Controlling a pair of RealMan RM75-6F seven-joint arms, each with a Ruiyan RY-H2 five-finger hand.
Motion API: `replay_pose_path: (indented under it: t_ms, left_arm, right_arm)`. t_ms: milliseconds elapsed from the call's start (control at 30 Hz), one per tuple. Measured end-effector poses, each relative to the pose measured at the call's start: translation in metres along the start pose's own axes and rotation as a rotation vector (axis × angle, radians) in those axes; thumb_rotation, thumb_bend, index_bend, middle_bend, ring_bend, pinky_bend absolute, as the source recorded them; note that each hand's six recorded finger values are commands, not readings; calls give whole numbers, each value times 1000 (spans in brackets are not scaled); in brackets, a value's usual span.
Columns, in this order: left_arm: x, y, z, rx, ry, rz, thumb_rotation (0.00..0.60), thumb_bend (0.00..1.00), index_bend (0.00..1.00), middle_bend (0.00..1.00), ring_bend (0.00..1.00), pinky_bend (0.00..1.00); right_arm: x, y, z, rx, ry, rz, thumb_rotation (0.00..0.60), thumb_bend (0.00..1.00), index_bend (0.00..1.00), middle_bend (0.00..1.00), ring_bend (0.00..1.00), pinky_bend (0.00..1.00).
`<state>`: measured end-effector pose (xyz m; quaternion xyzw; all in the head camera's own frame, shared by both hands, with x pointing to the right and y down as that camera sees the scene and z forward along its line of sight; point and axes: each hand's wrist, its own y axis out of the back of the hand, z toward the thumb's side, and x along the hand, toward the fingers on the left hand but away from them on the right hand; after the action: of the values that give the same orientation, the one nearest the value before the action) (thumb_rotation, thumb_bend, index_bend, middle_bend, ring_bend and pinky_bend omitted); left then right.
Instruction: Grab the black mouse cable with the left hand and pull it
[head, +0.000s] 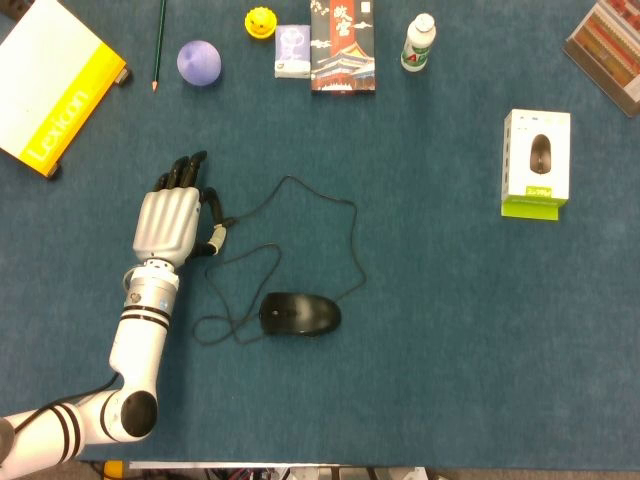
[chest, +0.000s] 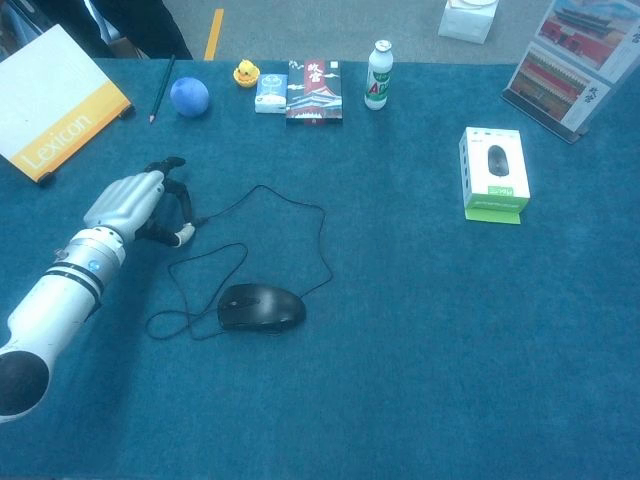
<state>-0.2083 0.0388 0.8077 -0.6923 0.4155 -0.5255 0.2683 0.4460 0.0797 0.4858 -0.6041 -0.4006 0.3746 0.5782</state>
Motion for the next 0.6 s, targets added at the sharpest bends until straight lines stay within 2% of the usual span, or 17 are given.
replay_pose_path:
  t_ms: [600]
  left_arm:
    - [-2, 6, 3, 0, -15, 18, 570, 356, 566, 47, 20, 141]
  right_arm:
    - [0, -1, -1, -6, -2, -4, 600, 198, 341, 263, 176, 297]
